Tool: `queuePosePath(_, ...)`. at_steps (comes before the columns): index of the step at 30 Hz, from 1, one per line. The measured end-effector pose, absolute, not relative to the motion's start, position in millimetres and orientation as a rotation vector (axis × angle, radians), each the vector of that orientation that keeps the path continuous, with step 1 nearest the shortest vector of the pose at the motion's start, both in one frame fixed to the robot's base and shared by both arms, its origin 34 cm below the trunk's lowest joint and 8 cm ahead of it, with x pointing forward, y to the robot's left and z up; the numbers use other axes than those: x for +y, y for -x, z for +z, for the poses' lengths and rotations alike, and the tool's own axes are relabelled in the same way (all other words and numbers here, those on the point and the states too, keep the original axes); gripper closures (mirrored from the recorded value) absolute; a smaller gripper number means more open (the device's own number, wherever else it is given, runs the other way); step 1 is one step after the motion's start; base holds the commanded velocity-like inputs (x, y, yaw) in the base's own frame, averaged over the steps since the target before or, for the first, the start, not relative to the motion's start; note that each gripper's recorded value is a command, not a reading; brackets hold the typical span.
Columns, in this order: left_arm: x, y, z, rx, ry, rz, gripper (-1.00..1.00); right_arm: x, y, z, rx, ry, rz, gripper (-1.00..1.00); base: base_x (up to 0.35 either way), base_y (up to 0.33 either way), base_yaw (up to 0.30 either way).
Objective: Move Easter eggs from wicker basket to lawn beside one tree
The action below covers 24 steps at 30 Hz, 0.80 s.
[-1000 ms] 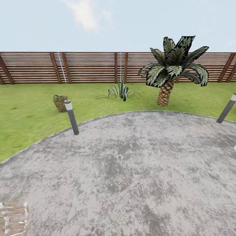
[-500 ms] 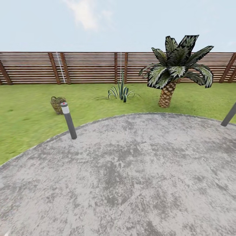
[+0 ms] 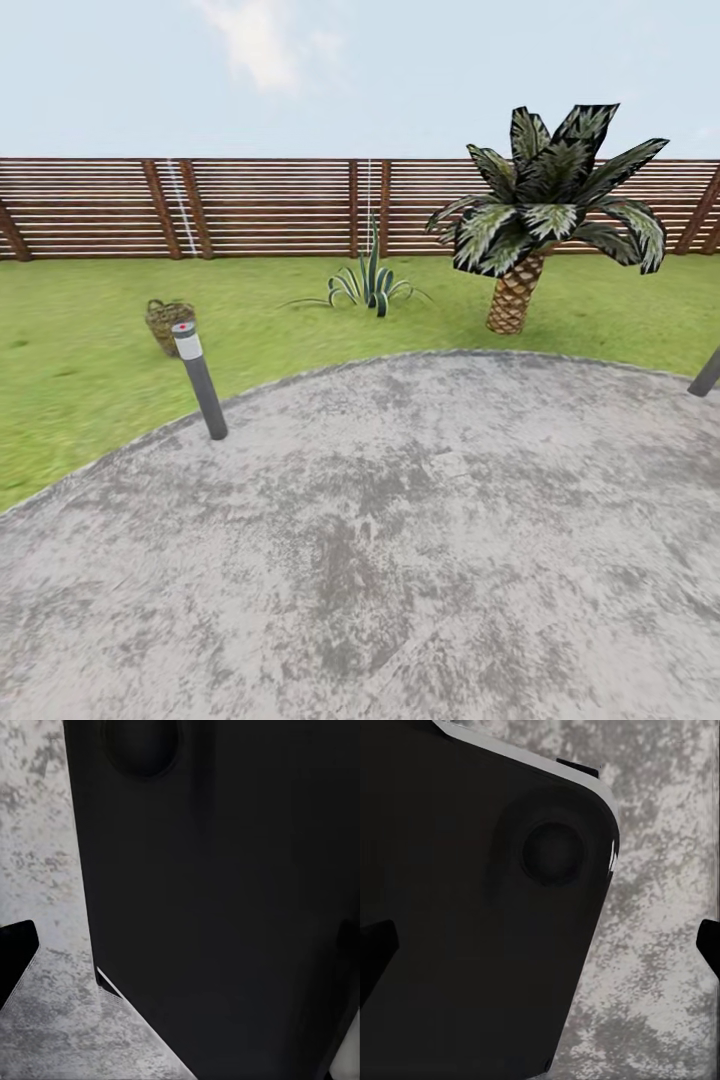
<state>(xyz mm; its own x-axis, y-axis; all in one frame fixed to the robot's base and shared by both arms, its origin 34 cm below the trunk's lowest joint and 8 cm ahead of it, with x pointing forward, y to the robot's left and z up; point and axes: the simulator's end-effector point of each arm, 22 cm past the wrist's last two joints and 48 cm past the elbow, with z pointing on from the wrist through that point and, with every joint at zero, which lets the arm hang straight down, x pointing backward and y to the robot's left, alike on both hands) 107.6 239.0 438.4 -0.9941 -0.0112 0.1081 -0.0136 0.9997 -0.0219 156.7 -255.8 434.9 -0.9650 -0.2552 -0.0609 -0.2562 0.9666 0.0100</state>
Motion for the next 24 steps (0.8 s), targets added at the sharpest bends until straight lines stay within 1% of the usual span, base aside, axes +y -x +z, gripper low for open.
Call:
queuePosePath(4,239.2,-107.4,438.4,-3.033,-0.019,0.034,-1.00,-255.7,-156.7,434.9,3.056,0.400,0.028,-1.00,0.339,0.000,0.038)
queuePosePath(7,239.3,-107.5,438.4,-3.033,-0.019,0.034,-1.00,-255.7,-156.7,434.9,3.056,0.400,0.028,-1.00,0.339,0.000,0.127)
queuePosePath(24,239.3,-107.5,438.4,-3.033,-0.019,0.034,-1.00,-255.7,-156.8,434.9,3.056,0.400,0.028,-1.00,0.339,0.000,0.197)
